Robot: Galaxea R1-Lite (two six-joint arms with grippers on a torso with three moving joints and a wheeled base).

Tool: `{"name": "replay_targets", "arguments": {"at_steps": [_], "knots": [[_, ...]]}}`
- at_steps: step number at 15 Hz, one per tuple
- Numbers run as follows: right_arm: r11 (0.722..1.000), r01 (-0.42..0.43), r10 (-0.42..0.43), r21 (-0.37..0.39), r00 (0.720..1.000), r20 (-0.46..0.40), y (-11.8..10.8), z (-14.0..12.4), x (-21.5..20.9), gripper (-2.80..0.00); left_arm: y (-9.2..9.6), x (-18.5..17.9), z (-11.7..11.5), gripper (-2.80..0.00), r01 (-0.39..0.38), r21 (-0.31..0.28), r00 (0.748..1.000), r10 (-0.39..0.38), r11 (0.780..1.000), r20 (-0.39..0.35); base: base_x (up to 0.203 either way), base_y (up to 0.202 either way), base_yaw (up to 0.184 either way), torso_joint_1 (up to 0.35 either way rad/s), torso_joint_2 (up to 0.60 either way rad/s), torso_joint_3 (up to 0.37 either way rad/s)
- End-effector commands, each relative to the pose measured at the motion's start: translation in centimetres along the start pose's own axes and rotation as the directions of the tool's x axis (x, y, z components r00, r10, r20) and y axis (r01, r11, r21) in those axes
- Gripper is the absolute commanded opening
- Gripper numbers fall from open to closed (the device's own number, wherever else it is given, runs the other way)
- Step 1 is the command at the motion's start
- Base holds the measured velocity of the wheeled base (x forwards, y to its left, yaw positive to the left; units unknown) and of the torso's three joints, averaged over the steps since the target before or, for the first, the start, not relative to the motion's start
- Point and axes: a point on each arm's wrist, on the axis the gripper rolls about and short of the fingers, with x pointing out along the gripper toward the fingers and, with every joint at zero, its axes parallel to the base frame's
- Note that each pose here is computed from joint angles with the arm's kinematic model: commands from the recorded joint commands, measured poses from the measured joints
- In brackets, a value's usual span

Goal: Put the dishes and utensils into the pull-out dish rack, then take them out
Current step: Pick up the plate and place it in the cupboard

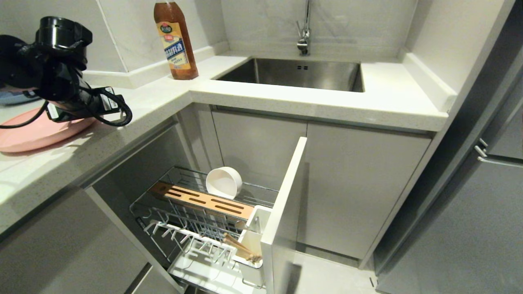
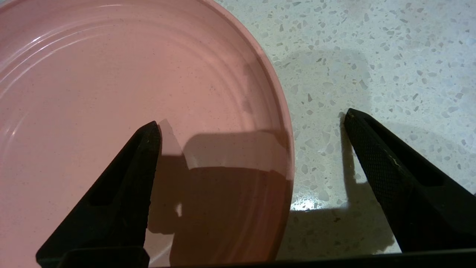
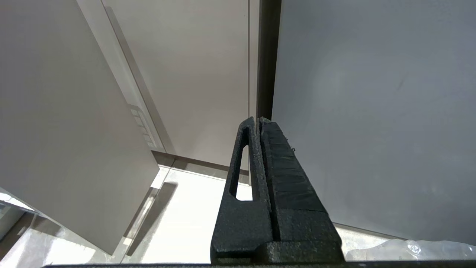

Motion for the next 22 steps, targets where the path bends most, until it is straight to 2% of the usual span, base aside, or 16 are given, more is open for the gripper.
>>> {"name": "replay_targets", "arguments": {"at_steps": [1, 2, 3, 11, 15, 19, 22], "knots": [[1.0, 0.001, -0.001, 0.0, 1.0, -0.004, 0.0, -0.1, 0.0, -2.8, 0.1, -0.1, 0.0, 0.0, -0.004, -0.002, 1.0, 0.004, 1.0, 0.0, 0.0, 0.0, 0.0, 0.0, 0.0, 0.0], [1.0, 0.0, 0.0, 0.0, 1.0, -0.002, 0.0, 0.0, 0.0, -2.8, 0.1, 0.0, 0.0, 0.0, -0.005, 0.002, 1.0, 0.005, 1.0, -0.003, 0.0, 0.0, 0.0, 0.0, 0.0, 0.0], [1.0, 0.001, -0.001, 0.001, 1.0, -0.003, 0.0, -0.1, 0.0, -2.8, 0.1, 0.0, 0.0, -2.8, -0.005, -0.001, 1.0, 0.005, 1.0, -0.002, 0.0, 0.0, 0.0, 0.0, 0.0, 0.0], [1.0, 0.001, -0.001, 0.0, 1.0, -0.003, 0.0, -0.1, 0.0, -2.8, 0.0, -0.3, 0.0, -2.8, -0.001, -0.001, 1.0, 0.001, 1.0, 0.002, 0.0, 0.0, 0.0, 0.0, 0.0, 0.0], [1.0, 0.0, 0.0, 0.001, 1.0, -0.003, 0.0, -0.1, 0.0, -2.8, 0.4, -1.8, 0.7, -2.8, 0.015, -0.013, 0.999, -0.014, 1.0, 0.033, 0.0, 0.0, 0.0, 0.0, 0.0, 0.0], [1.0, 0.0, 0.0, 0.0, 1.0, -0.002, 0.0, -0.1, 0.0, -2.8, 1.7, -5.3, 1.9, -2.8, 0.045, -0.048, 0.994, -0.04, 0.998, 0.103, 0.0, 0.0, 0.0, 0.0, 0.0, 0.0], [1.0, -0.001, 0.001, 0.001, 1.0, -0.002, 0.0, 0.0, 0.0, -2.8, 3.0, -10.4, 3.0, -2.8, 0.112, -0.072, 0.977, -0.096, 0.991, 0.19, 0.0, 0.0, 0.0, 0.0, 0.0, 0.0]]}}
